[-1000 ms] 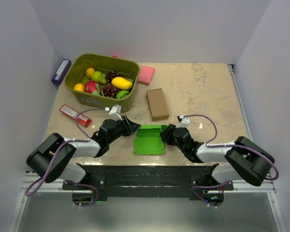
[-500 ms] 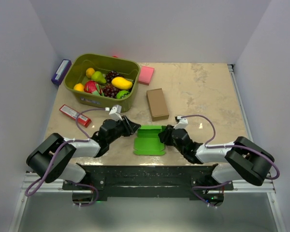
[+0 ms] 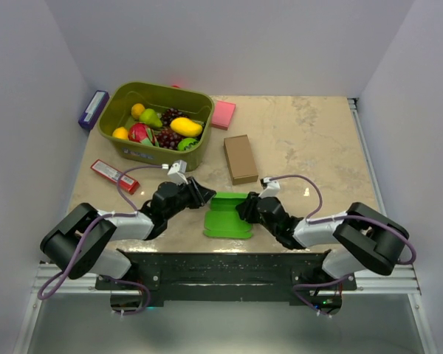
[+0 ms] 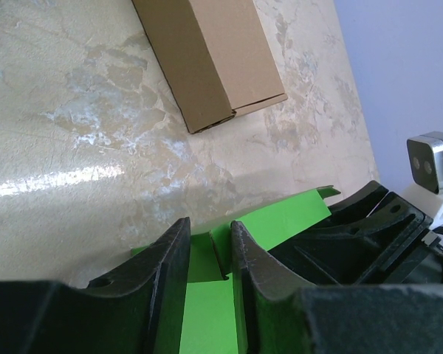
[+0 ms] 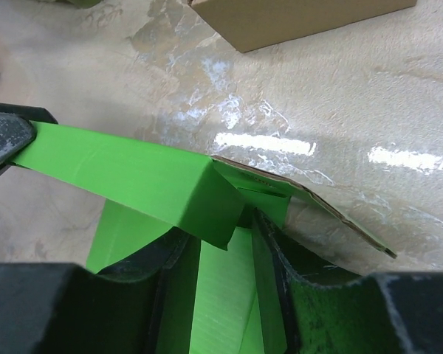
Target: Fold the paper box
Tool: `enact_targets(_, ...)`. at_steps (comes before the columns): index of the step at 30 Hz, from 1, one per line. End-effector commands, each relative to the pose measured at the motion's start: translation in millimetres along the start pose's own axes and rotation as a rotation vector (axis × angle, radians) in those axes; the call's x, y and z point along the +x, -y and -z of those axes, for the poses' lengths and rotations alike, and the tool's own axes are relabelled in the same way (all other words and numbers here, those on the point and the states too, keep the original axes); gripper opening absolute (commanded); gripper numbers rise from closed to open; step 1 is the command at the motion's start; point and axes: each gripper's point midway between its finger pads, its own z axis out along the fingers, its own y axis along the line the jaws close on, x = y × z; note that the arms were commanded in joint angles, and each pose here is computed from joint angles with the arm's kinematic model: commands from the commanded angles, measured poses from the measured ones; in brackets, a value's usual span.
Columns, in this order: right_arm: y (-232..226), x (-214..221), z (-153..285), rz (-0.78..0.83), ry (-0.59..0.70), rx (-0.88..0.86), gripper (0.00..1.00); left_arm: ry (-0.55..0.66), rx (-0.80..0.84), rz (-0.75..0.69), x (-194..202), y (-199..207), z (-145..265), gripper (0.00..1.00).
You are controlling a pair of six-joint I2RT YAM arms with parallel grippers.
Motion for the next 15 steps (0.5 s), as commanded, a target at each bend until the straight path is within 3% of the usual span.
enact_targets(1, -25, -3, -7, -0.027, 0.007, -0.078, 0.36, -0.05, 0.024, -0.026, 11, 8, -2, 0.31)
enact_targets(9, -31, -18, 7, -0.022, 0.028, -0.076, 0.41, -0.04, -0.003, -0.046, 8, 4, 2, 0.31)
enact_targets(15, -28, -35, 39, -0.017, 0.026, -0.048, 0.65, -0.025, -0.026, -0.074, 2, 3, 3, 0.31)
